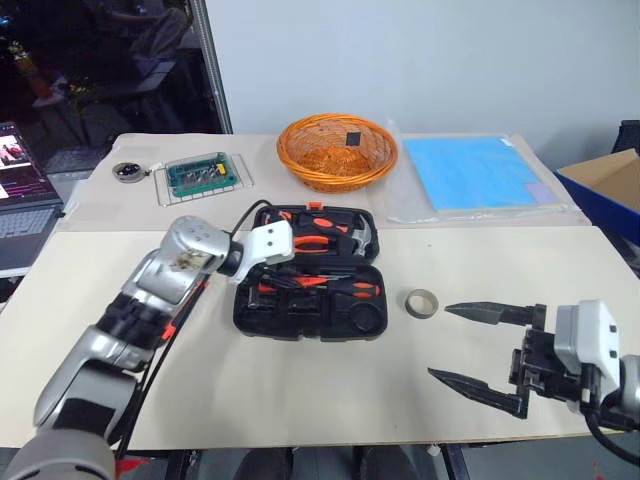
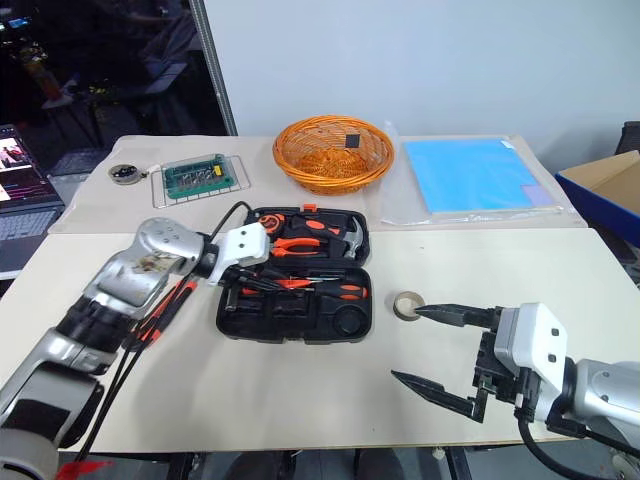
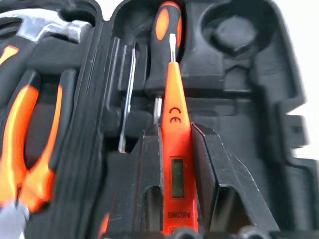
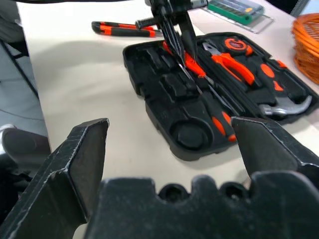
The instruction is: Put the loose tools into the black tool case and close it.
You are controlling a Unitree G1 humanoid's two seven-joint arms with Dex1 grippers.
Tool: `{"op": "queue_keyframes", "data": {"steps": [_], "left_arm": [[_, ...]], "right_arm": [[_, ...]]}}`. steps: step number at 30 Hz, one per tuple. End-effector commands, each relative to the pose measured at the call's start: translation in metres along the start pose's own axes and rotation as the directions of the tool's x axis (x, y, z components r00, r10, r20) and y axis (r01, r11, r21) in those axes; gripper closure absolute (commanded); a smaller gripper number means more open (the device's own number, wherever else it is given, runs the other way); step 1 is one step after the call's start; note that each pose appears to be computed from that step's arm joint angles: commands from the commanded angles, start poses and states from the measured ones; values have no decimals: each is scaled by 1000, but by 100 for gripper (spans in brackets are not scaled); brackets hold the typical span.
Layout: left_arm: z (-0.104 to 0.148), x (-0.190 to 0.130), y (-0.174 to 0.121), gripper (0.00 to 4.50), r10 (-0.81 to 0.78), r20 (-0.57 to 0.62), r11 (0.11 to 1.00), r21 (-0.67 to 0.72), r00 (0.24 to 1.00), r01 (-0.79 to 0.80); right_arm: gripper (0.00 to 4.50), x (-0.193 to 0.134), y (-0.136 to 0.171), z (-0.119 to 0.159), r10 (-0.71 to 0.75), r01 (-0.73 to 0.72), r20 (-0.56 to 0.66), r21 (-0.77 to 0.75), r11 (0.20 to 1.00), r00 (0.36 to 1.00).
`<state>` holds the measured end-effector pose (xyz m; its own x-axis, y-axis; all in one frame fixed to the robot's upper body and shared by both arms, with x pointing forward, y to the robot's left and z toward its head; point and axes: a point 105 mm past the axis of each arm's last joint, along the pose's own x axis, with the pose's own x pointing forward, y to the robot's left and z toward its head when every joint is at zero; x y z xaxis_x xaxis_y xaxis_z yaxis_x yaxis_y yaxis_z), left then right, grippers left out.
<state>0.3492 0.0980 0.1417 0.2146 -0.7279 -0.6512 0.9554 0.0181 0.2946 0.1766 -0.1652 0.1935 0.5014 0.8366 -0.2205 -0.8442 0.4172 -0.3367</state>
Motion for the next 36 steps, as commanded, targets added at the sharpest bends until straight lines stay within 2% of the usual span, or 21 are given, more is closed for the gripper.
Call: {"op": "queue_keyframes", "data": {"steps": [1,9,30,36], "left_arm": [[-10,-12,5,412,-8,-55,999,32,998,10],[-25,-14,-4,412,-40,-126,999,-13,991,39],[-30,13,-19,412,-96,-135,994,44,986,103],[-38,3,-22,412,-120,-123,993,-10,985,120]], "right_arm": [[0,-1,7,12,-24,25,29,-40,999,999],[0,3,10,10,-39,40,31,-25,999,999],[0,7,6,11,-27,28,33,-37,999,999],[0,7,6,10,-25,26,31,-37,999,999]]}}
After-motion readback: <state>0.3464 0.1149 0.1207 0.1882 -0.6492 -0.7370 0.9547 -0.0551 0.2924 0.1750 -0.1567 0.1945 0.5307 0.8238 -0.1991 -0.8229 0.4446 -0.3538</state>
